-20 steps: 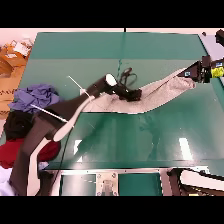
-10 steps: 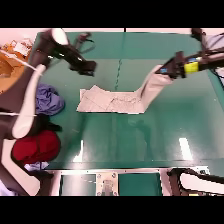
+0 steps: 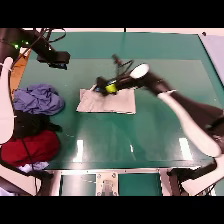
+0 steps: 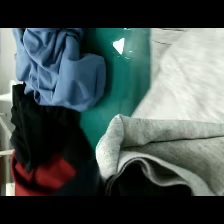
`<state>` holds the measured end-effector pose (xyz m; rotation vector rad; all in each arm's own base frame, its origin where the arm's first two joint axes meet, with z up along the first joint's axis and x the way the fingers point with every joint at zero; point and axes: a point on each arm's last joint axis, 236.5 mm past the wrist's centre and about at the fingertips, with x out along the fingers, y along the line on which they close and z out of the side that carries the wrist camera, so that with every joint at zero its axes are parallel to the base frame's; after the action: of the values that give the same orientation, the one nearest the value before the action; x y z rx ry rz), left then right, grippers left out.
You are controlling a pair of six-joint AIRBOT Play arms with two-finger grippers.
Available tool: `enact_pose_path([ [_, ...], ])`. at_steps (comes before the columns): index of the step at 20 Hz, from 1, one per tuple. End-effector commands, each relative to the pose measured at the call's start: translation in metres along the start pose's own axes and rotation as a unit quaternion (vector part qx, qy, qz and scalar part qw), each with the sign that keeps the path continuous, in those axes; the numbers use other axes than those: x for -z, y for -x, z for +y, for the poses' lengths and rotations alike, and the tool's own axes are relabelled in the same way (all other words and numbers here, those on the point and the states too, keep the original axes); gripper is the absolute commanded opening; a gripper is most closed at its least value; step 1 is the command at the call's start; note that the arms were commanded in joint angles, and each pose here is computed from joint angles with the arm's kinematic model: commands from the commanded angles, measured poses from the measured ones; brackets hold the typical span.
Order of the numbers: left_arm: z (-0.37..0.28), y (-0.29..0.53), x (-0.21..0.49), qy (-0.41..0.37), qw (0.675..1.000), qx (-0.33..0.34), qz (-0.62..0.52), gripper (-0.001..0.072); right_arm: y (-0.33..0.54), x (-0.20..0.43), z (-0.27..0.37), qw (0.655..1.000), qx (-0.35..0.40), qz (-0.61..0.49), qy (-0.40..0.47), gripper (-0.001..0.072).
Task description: Fold the shirts.
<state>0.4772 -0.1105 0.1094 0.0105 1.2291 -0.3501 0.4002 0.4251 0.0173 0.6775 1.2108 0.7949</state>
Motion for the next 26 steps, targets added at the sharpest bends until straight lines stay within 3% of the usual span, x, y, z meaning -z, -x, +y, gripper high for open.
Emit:
enact_pose_path([
  [1,0.005,0.003,0.002,0.0,1.0,-0.006,0.002,0.0021,-0.073,0.009,0.009,0.999,-0.023,-0.031,0.013,0.057],
  [4,0.005,0.003,0.002,0.0,1.0,-0.005,0.002,0.0021,-0.026,-0.046,0.014,0.997,-0.045,-0.059,0.019,0.0549],
  [5,0.005,0.003,0.002,0.0,1.0,-0.006,0.003,0.0021,0.0,-0.063,0.013,0.997,-0.053,-0.058,0.019,0.0384],
  [6,0.005,0.003,0.002,0.0,1.0,-0.006,0.002,0.0021,0.031,-0.079,0.004,0.997,-0.054,-0.056,0.023,0.0132],
  [8,0.005,0.003,0.001,0.0,1.0,-0.006,0.0,0.0021,0.09,-0.103,-0.029,0.998,-0.033,-0.055,0.023,0.011],
  [11,0.005,0.003,0.0,-0.001,1.0,-0.006,-0.002,0.0021,0.169,-0.104,-0.104,0.999,0.039,-0.023,0.006,0.0111],
  [12,0.005,0.003,-0.001,0.0,1.0,-0.006,-0.003,0.0021,0.189,-0.094,-0.131,0.998,0.066,-0.004,-0.008,0.0141],
  [13,0.005,0.003,-0.001,0.0,1.0,-0.006,-0.004,0.0021,0.201,-0.081,-0.156,0.996,0.086,0.014,-0.027,0.0197],
  [17,0.005,0.003,-0.001,0.0,1.0,-0.006,-0.004,0.0021,0.205,-0.025,-0.223,0.987,0.101,0.056,-0.113,0.0544],
  [21,0.005,0.003,-0.001,0.001,1.0,-0.006,-0.004,0.0021,0.162,0.004,-0.229,0.988,0.06,0.048,-0.133,0.0546],
  [26,0.005,0.003,-0.003,0.001,1.0,-0.006,-0.008,0.0021,0.096,0.002,-0.191,0.992,0.024,0.016,-0.12,0.0546],
])
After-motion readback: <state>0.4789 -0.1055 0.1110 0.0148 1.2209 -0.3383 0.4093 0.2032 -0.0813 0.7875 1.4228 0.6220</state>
